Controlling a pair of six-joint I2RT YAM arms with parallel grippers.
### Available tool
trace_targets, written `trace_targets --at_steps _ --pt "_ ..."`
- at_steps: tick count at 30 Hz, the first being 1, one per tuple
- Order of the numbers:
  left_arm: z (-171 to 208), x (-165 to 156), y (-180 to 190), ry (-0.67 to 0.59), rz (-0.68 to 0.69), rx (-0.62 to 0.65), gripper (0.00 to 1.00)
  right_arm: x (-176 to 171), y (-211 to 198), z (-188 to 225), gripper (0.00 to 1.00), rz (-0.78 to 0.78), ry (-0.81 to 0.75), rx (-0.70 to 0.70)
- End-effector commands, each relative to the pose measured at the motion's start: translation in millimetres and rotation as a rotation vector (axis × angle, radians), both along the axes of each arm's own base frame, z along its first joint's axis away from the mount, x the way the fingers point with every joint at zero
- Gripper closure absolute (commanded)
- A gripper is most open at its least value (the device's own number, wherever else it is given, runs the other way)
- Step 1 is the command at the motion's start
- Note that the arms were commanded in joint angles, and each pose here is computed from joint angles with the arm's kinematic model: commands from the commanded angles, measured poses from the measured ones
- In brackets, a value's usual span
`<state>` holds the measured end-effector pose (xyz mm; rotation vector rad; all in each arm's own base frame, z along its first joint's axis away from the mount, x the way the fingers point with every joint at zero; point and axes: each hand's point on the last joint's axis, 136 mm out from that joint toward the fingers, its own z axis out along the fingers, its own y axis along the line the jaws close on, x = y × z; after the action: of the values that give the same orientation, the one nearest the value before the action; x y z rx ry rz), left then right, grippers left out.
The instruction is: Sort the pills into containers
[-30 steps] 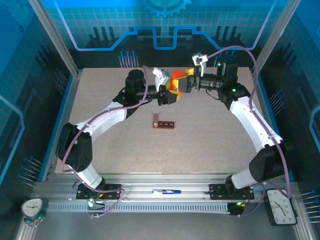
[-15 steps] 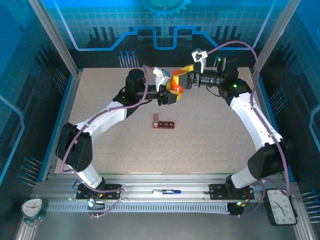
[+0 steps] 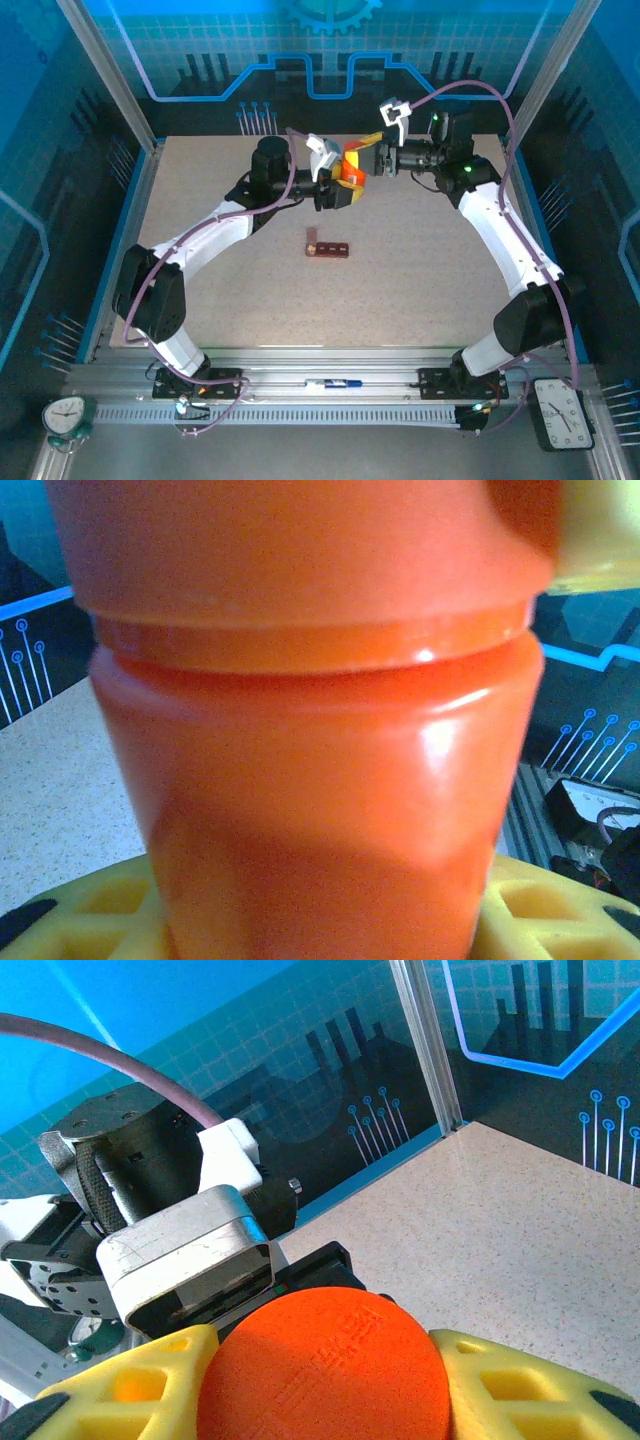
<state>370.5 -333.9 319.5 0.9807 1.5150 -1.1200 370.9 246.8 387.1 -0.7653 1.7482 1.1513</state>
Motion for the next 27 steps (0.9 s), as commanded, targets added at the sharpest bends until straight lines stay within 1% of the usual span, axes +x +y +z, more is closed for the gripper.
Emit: trace_targets --at_steps 1,5,6,9,12,16,18,19,22,24,27 --pt "27 1 -2 -0.089 -0.011 -0.037 1.0 -11 9 -6 0.64 -0.005 0.035 -0.013" --pt "29 9 1 -0.104 0.041 -0.041 1.0 -6 8 -24 0.71 -0.127 0.058 -0.016" --pt "30 11 1 -0.113 0.054 -0.043 1.0 -3 7 -30 0.72 -0.172 0.068 -0.013" --pt "31 14 2 -0.13 0.079 -0.052 1.0 -2 7 -39 0.72 -0.275 0.067 0.001" --pt "31 15 3 -0.133 0.089 -0.054 1.0 -2 11 -44 0.72 -0.336 0.071 0.028" --pt "27 15 3 -0.128 0.087 -0.051 1.0 -2 13 -39 0.69 -0.339 0.068 0.04" --pt "25 15 3 -0.124 0.086 -0.047 1.0 0 9 -30 0.64 -0.336 0.062 0.044" --pt "24 16 3 -0.123 0.086 -0.045 1.0 0 6 -24 0.6 -0.326 0.058 0.052" --pt "22 16 2 -0.118 0.081 -0.042 1.0 -2 -8 -1 0.43 -0.294 0.031 0.078" --pt "21 15 1 -0.116 0.072 -0.04 1.0 -10 -19 17 0.31 -0.255 0.003 0.091" --pt "21 13 1 -0.111 0.055 -0.038 1.0 -20 -35 29 0.19 -0.213 -0.033 0.069"
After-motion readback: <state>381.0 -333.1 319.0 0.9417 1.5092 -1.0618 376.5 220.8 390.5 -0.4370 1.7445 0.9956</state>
